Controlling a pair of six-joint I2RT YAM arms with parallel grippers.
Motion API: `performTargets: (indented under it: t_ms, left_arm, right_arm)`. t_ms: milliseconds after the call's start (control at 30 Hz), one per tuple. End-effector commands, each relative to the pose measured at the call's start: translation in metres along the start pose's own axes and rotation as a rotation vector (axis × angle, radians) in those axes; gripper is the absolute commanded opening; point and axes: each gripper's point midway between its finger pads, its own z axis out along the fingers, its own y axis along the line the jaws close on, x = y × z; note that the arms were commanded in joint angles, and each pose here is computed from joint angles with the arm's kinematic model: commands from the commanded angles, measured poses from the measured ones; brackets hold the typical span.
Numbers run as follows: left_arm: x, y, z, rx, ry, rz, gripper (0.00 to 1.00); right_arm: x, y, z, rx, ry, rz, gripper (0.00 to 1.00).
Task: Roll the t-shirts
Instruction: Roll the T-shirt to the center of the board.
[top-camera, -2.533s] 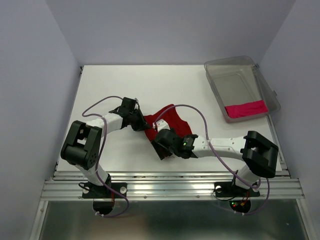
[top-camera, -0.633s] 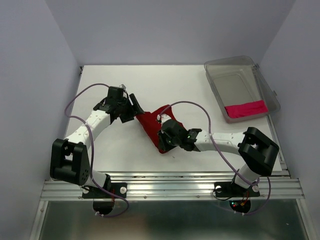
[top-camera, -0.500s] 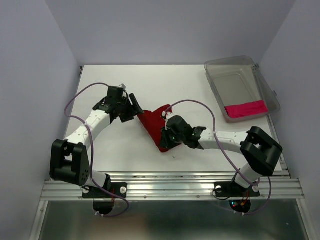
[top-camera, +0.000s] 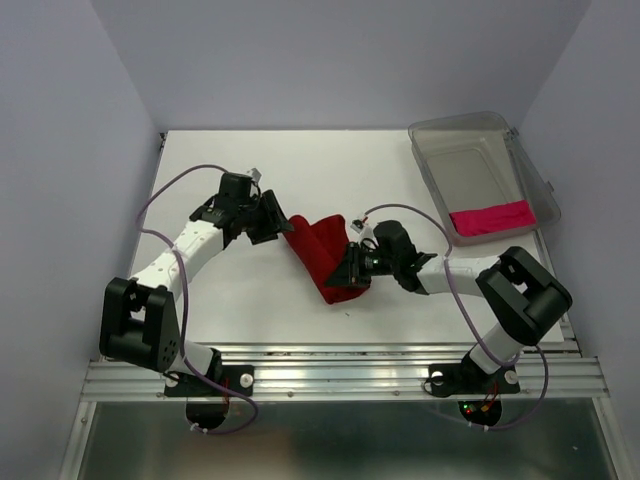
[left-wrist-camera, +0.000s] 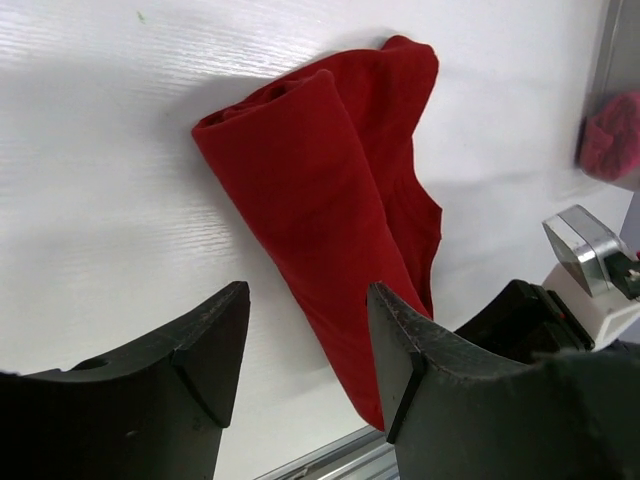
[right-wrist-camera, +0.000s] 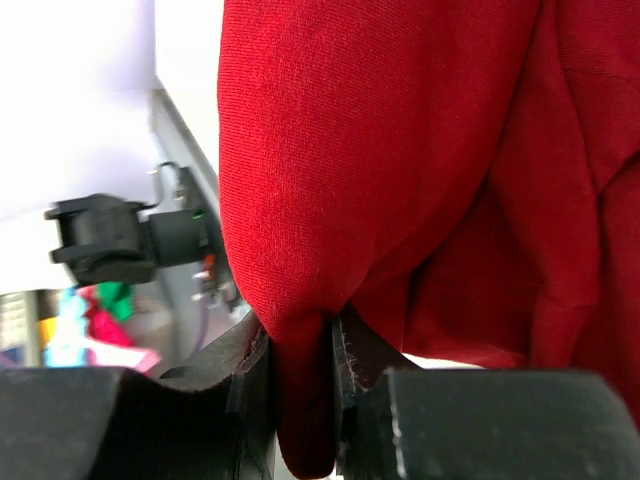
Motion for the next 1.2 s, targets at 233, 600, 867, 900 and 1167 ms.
performTargets:
  t_ms: [233,600,867,900,1167]
  left_arm:
    - [0.011,-0.035,0.030,0.098,0.057,0.085,0.58]
    - [0.013,-0.042,0.055,0.113,0.085,0.086,0.56]
    - [0.014,-0.053,0.065,0.126,0.104,0.099,0.55]
    - [0.014,-0.055,0.066,0.129,0.104,0.103,0.55]
    - [0.027,-0.052,0.092,0.108,0.153,0.113,0.54]
  right_arm:
    - [0.000,0.019,-0.011,-0.187,0.020,0.072,0.01]
    - [0.013,-0.010,-0.013,-0.106,0.001,0.122,0.01]
    - [0.023,-0.029,-0.013,-0.049,-0.009,0.155,0.01]
    - [0.026,-0.033,-0.013,-0.036,-0.010,0.165,0.01]
    - [0.026,-0.042,-0.017,0.013,-0.045,0.167,0.25]
